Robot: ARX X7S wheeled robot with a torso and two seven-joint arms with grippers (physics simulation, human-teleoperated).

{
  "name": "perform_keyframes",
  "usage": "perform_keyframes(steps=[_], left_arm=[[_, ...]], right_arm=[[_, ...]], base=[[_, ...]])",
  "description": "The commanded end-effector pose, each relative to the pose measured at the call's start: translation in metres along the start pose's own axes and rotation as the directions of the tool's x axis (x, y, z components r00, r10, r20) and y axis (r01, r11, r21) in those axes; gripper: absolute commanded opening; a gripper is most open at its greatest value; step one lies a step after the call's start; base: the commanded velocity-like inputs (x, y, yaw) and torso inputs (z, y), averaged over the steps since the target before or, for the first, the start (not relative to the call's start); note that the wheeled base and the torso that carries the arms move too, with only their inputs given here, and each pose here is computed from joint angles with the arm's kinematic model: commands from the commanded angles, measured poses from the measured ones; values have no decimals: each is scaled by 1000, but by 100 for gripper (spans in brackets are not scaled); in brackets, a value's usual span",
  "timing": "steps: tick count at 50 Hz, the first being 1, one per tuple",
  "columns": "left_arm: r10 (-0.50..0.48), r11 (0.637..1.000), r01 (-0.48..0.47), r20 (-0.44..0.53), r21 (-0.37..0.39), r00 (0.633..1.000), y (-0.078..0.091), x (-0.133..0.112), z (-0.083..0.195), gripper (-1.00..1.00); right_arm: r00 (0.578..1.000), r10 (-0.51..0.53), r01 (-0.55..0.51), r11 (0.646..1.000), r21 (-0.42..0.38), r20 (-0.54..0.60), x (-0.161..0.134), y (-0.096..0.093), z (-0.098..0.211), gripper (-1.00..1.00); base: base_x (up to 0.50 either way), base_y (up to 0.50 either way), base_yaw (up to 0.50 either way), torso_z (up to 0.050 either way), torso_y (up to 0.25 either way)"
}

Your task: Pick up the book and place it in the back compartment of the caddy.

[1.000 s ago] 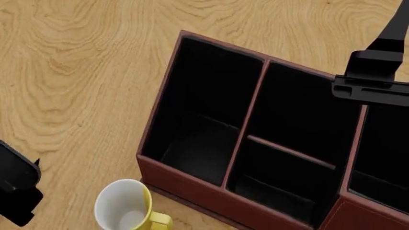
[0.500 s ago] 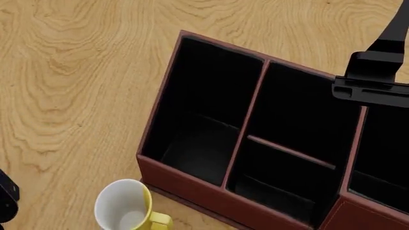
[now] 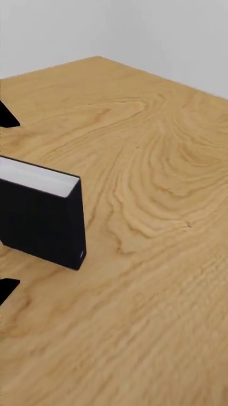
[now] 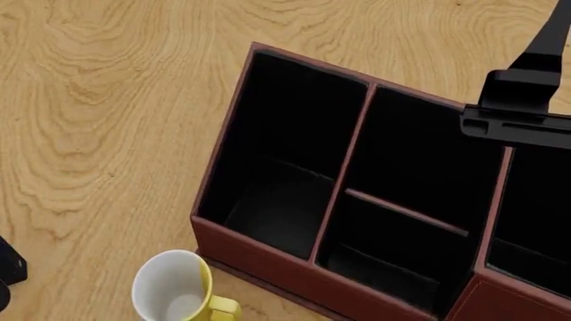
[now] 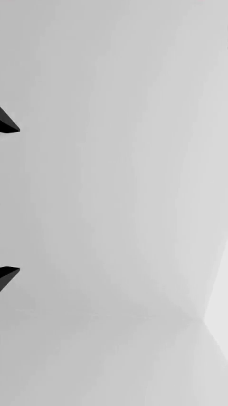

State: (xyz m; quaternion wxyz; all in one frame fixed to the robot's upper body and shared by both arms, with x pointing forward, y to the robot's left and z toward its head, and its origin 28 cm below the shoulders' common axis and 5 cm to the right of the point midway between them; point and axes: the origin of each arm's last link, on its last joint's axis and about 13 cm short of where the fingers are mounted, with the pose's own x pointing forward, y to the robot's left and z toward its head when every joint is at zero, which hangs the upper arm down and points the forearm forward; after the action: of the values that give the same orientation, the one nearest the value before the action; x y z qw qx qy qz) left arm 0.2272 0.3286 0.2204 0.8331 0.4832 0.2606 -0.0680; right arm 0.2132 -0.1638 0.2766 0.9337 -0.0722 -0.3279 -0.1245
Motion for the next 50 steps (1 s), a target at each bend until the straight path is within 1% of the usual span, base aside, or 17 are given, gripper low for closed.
perform_keyframes(steps=[1,4,6,8,10,13,22,39,50], left_arm=[[-12,1000,12,10,9,1000,5,14,0,100],[-16,1000,16,-3,24,1000,4,17,-1,100],[12,998,-11,-24,58,1000,5,19,-2,100],[-11,999,12,-15,38,1000,3,21,-2,100],[-6,998,7,-26,59,1000,2,23,-1,100],[-17,998,18,-24,53,1000,3,25,0,100],[-10,997,14,-42,78,999,6,35,1,100],[-17,995,23,-64,99,998,8,48,-2,100],[-16,995,24,-83,95,996,10,57,-6,100]], right_arm=[[1000,-16,16,1000,7,7,2,-2,1,100],[1000,-16,16,1000,7,7,2,-1,2,100],[1000,-16,16,1000,6,7,2,-1,2,100],[1000,-17,17,1000,7,7,2,-1,2,100],[1000,-15,15,1000,7,8,2,-1,2,100],[1000,-16,15,1000,7,10,2,-1,4,100],[1000,-22,22,1000,5,16,2,-3,6,100],[1000,-25,25,1000,4,18,1,-4,7,100],[1000,-25,25,1000,-1,18,2,-3,7,100]], base=[[0,0,0,0,0],[0,0,0,0,0],[0,0,0,0,0],[0,0,0,0,0],[0,0,0,0,0],[0,0,0,0,0],[0,0,0,0,0],[0,0,0,0,0],[0,0,0,0,0]])
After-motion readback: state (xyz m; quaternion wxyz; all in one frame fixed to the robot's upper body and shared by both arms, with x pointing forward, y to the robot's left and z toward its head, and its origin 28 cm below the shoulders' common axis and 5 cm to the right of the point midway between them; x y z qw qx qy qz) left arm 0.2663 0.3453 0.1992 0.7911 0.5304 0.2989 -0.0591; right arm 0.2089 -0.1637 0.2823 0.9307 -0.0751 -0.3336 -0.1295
